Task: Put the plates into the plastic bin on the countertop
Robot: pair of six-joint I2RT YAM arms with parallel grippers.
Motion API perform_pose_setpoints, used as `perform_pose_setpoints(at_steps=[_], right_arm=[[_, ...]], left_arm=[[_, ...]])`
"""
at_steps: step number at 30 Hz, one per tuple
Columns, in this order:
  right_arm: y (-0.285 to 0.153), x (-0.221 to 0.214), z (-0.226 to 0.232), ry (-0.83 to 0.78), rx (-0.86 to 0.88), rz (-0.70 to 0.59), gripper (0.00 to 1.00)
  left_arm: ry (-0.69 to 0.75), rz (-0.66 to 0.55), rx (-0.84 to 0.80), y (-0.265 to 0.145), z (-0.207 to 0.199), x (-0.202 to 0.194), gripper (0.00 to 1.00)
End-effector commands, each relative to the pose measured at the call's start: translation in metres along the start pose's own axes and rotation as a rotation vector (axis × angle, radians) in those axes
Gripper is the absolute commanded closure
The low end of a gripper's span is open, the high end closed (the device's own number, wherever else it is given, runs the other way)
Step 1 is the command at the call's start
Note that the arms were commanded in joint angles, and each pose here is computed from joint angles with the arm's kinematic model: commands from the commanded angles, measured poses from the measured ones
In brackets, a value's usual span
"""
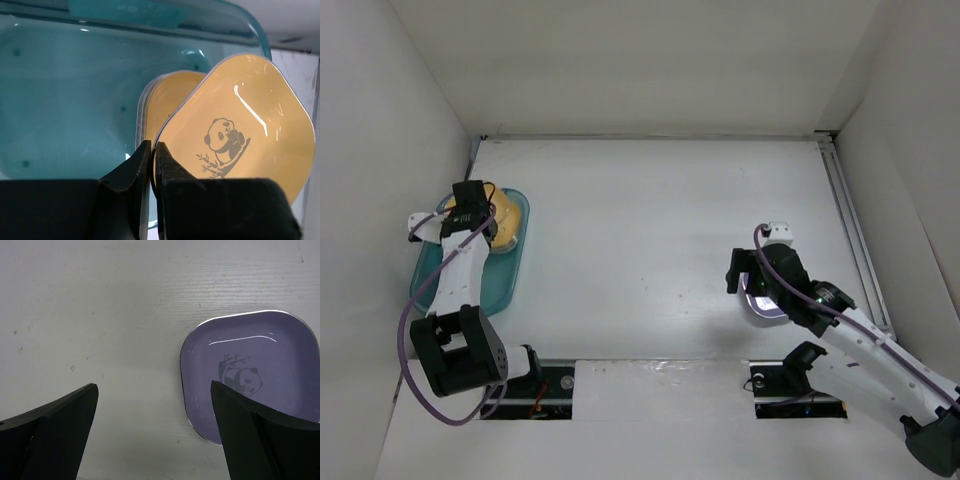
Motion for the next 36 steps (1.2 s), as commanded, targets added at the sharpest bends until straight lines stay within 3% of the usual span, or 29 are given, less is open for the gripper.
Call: perform_pose_setpoints(at_steps=[1,11,19,20,22,25,26,30,36], right_arm=[[0.006,0.004,0.003,0.050,-0.013,-0.045,0.00],[0.006,0.004,0.000,0.057,-0.047,-0.058,0.00],[0.013,0.005,0.004,0.027,-0.038,-0.039,0.00],[0.013,0.006,0.005,0.031,-0.031,-0.046,0.00],[0.014,0.003,0.006,0.022,-0.013,-0.030,0.00],[0.016,0.002,0.005,0.022,-0.013,-0.030,0.00],[0.017,0.001,0.005,0.019,-0.018,-0.024,0.00],[0.023,-0.005,0.002,0.016,-0.053,-0.001,0.00],[0.043,-0.017,0.002,0.005,-0.116,0.063,0.00]], left_arm=[[-0.205,-0.127,0.050,-0.012,0.003,0.023,1.00],[-0.160,-0.052,0.173,0.019,-0.007,0.001,1.00],[-0.159,-0.029,0.141,0.024,-0.006,-0.007,1.00],[-0.158,-0.029,0.127,0.021,-0.007,-0.008,0.96],[-0.151,-0.026,0.135,0.020,-0.006,-0.009,0.71],[-0.154,-0.032,0.121,0.017,-0.007,-0.005,0.26],[-0.155,-0.022,0.117,0.016,-0.008,-0.005,0.04],[-0.132,-0.024,0.009,-0.013,-0.018,-0.002,0.01],[-0.012,-0.056,-0.311,-0.085,-0.034,-0.002,0.01]])
Point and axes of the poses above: each gripper's point midway between its finger pads, its own y axis out along the fingers, its own z axis along the line the jaws close on, x = y × z, the point moved 10 cm from there along -y, back along the fingers, and after that the axes turned 15 degrees about y, right-handed, at the moved point
